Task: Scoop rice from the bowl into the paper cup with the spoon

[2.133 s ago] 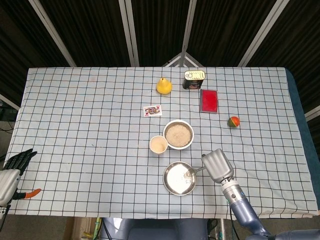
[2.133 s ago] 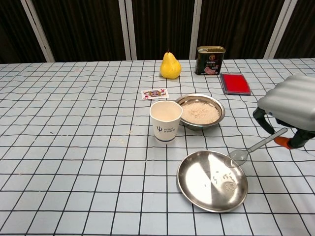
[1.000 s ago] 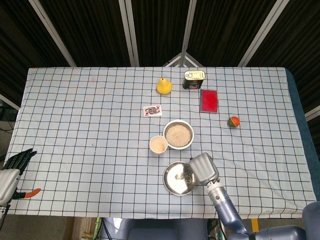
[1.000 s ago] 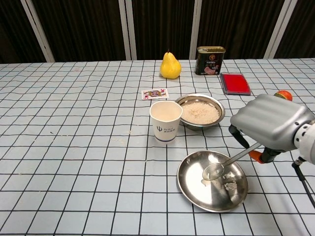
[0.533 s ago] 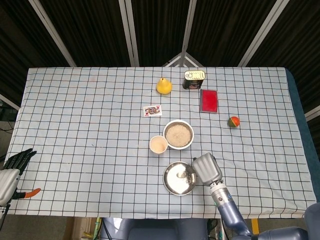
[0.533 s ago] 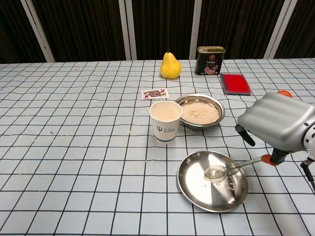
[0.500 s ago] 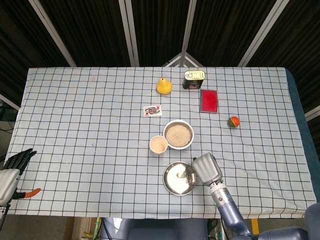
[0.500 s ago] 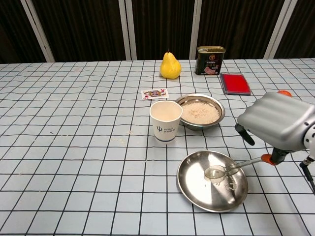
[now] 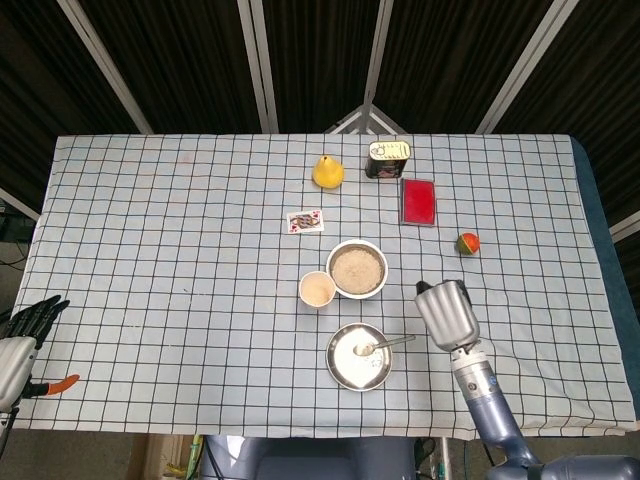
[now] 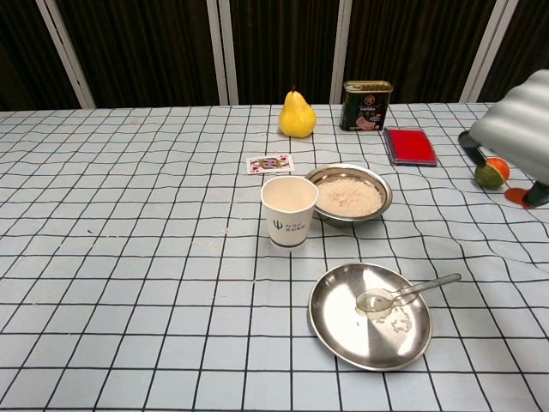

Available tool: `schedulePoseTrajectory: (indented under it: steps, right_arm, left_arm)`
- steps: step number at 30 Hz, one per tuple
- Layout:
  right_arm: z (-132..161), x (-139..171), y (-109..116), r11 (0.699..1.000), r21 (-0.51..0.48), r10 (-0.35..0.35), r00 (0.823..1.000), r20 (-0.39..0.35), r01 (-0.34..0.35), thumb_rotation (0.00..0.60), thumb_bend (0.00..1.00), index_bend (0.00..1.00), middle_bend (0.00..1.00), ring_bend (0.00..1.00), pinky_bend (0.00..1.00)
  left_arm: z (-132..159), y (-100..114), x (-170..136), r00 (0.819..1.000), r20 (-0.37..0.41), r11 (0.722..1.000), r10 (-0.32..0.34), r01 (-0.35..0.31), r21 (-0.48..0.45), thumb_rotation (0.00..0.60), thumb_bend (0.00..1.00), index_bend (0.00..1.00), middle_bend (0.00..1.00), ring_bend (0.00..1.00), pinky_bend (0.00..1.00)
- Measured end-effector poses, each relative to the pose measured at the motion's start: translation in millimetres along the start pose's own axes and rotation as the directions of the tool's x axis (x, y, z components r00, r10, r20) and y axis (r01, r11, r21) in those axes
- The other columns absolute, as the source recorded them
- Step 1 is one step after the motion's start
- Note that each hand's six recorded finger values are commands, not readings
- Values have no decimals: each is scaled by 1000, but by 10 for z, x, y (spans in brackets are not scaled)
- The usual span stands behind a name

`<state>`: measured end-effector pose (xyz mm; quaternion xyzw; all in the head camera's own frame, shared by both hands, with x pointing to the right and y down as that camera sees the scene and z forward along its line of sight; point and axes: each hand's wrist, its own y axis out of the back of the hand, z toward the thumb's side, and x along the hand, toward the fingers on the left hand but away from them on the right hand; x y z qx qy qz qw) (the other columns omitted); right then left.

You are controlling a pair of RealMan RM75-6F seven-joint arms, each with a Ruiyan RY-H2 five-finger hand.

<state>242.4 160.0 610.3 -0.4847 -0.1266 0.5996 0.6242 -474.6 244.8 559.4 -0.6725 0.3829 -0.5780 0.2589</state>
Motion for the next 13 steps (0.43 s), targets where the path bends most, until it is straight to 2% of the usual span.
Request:
schedulePoseTrajectory:
  steps: [2,4,6,8,13]
  right_arm:
    - [-125,62,-36,1000,-22,-2,1000,26,3,600,304,54,206,156,363]
    - [-248,140,-100,998,-60,12,999,48,-9,600,290,0,41,19,192]
    - [-363,226,-177,995,-95,35,997,66,-28,600,274,0,0,0,124]
    - [-500,342,-270,989,-135,67,994,85,-55,600,262,0,0,0,82]
    - [-683,580,-407,963,-253,124,986,114,-91,600,245,0,0,0,49]
  left_arm:
    - [0,5,0,1000,1,1000,6,-6,7,600,31,0,0,0,0]
    - [1,10,0,1000,3,1000,15,-15,21,600,31,0,0,0,0]
    - [4,16,-2,1000,6,999,27,-28,41,600,31,0,0,0,0]
    - [3,23,-3,999,8,997,41,-41,63,600,31,0,0,0,0]
    - [-21,39,0,997,3,988,80,-80,132,600,12,0,0,0,0]
